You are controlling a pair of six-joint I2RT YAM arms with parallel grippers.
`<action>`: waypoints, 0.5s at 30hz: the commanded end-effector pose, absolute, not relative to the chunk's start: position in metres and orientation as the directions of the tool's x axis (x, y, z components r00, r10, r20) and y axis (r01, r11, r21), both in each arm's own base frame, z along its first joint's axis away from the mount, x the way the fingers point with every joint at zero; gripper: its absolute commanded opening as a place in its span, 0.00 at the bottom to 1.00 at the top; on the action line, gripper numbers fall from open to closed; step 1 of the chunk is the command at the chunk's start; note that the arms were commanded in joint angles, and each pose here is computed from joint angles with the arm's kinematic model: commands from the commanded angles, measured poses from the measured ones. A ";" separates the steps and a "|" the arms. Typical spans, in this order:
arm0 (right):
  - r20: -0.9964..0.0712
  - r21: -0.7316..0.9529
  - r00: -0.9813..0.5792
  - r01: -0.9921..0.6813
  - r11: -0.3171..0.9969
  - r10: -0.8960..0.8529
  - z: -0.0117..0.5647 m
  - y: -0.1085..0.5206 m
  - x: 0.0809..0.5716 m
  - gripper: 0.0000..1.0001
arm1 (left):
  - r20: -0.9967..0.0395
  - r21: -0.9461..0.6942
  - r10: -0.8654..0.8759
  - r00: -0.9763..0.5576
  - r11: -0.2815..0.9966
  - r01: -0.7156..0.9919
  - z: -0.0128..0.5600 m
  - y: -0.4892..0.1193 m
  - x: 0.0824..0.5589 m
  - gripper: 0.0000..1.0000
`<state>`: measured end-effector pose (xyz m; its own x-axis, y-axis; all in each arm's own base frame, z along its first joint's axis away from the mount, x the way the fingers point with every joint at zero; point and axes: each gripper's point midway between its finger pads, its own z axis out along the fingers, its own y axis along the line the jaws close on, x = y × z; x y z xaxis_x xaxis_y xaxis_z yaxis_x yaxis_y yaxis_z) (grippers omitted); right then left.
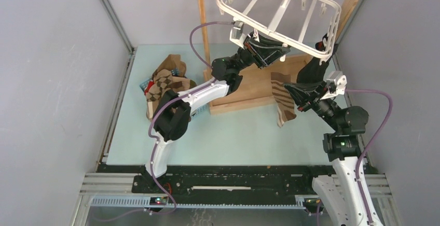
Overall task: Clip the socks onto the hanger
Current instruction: Open the clamp at the hanger.
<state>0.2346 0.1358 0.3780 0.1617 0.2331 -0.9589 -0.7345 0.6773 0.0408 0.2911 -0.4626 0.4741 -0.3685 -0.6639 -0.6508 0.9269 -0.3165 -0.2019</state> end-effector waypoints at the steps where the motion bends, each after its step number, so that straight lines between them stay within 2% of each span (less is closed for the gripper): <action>1: -0.938 0.081 0.179 -0.720 0.690 0.297 0.400 0.136 0.238 0.00 | -0.633 -0.184 -0.655 -0.412 -0.389 0.902 0.494 -0.458 0.278 0.00; 15: -0.909 0.109 0.202 -0.727 0.678 0.364 0.419 0.137 0.247 0.00 | -0.615 -0.197 -0.627 -0.479 -0.466 0.863 0.500 -0.456 0.273 0.00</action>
<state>0.2556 0.1377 0.3811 0.1058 0.3232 -0.9404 -0.7164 0.6807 0.1533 0.2841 -0.4586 0.4861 -0.4230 -0.6624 -0.6182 0.8991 -0.3917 -0.1955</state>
